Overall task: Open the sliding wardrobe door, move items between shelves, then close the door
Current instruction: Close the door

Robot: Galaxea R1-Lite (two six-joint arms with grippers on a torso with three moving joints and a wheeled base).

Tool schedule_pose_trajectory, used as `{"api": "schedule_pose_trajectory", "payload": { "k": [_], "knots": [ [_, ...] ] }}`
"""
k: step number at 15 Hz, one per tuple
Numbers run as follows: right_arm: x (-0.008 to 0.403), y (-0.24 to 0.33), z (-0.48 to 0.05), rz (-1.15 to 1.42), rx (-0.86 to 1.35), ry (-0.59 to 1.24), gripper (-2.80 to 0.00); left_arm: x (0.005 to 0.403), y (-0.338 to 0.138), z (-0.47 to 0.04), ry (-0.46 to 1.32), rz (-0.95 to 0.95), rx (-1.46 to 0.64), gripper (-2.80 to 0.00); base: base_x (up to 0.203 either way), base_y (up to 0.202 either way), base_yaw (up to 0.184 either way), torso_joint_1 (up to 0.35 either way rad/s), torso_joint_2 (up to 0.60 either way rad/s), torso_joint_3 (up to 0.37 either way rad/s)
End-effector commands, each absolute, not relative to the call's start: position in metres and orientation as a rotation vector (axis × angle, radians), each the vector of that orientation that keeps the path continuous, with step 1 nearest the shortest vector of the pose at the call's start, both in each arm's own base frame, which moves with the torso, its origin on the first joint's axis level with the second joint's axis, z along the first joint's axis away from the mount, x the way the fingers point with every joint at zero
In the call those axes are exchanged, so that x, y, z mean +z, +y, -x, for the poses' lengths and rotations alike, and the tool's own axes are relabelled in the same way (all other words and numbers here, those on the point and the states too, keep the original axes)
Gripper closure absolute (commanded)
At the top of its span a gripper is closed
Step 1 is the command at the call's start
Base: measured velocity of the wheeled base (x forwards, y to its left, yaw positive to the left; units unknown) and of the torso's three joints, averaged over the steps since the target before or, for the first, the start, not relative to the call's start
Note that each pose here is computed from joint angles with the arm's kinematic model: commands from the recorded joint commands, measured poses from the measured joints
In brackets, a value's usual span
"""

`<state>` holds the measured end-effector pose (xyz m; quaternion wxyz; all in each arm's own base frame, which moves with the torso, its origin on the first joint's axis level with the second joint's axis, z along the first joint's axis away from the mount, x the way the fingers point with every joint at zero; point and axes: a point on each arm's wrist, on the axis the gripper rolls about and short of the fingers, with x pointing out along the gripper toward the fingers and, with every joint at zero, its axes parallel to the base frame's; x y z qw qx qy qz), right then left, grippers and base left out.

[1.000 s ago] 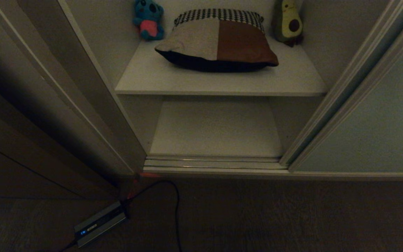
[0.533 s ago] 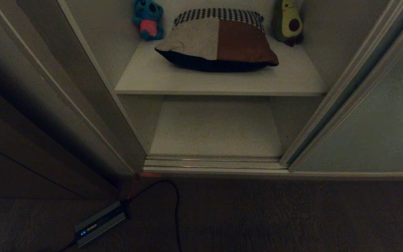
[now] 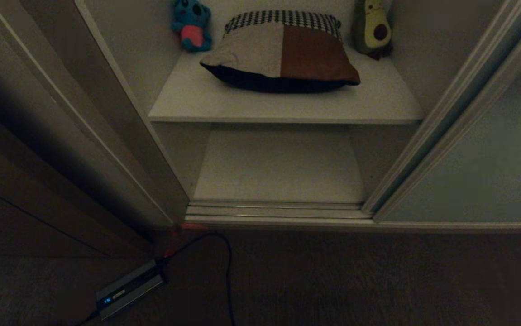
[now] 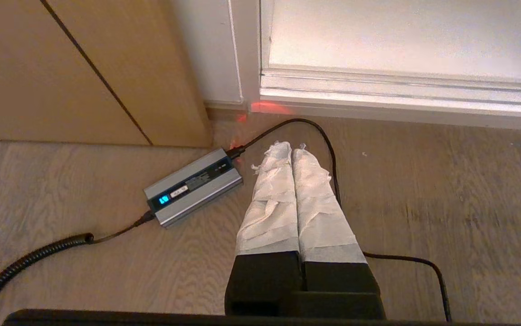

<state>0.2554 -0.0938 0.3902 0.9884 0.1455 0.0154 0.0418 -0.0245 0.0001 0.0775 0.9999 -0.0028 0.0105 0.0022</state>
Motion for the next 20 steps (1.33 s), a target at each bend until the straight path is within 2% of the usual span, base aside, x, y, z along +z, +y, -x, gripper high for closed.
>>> {"api": "schedule_pose_trajectory", "payload": {
  "k": [1, 14, 20],
  "knots": [
    [0.387, -0.095, -0.259, -0.299, 0.087, 0.042, 0.0, 0.077, 0.0, 0.024, 0.021, 0.006, 0.005, 0.0, 0.0, 0.0, 0.0, 0.0, 0.0, 0.0],
    [0.379, -0.09, -0.277, -0.294, 0.122, 0.038, 0.0, 0.077, 0.0, 0.024, 0.021, 0.006, 0.005, 0.0, 0.0, 0.0, 0.0, 0.0, 0.0, 0.0],
    [0.386, -0.06, -0.27, -0.302, 0.212, 0.03, 0.0, 0.077, 0.0, 0.024, 0.021, 0.006, 0.005, 0.0, 0.0, 0.0, 0.0, 0.0, 0.0, 0.0]
  ]
}}
